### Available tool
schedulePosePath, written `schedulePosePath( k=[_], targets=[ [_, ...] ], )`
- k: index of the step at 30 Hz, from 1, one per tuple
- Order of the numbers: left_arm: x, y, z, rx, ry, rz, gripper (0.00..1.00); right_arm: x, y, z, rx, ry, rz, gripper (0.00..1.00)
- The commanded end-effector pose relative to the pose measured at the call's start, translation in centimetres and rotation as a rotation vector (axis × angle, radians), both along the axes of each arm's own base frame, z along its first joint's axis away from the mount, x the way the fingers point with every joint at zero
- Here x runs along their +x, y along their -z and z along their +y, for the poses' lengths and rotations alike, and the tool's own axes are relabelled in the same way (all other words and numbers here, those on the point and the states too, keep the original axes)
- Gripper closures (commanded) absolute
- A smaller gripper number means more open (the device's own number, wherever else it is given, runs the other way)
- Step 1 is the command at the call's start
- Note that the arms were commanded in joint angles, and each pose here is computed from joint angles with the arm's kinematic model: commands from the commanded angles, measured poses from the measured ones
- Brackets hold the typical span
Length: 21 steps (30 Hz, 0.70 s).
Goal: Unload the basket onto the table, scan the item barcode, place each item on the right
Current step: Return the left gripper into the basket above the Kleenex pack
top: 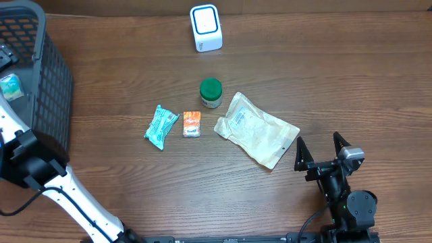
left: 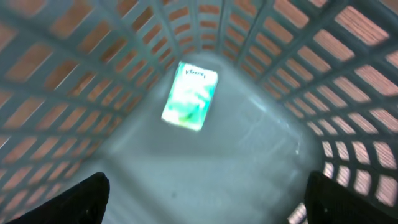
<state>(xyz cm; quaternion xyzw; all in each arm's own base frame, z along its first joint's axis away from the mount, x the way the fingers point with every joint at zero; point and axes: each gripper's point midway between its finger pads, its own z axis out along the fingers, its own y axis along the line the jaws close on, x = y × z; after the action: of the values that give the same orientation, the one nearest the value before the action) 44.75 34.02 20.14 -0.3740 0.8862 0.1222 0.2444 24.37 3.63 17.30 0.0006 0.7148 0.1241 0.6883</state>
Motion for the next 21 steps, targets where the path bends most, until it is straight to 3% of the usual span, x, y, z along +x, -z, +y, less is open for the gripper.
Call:
schedulePosePath(
  k=[1,21],
  targets=[
    [0.8,1.8,0.6,0.011,0.072,0.030,0.17,0.0,0.2,0.0,-0.003,0.000,-0.005,0.00],
    [2.4,10.4,1.3,-0.065,0.105,0.107,0.19,0.0,0.2,0.0,-0.003,0.000,-0.005,0.00]
  ],
)
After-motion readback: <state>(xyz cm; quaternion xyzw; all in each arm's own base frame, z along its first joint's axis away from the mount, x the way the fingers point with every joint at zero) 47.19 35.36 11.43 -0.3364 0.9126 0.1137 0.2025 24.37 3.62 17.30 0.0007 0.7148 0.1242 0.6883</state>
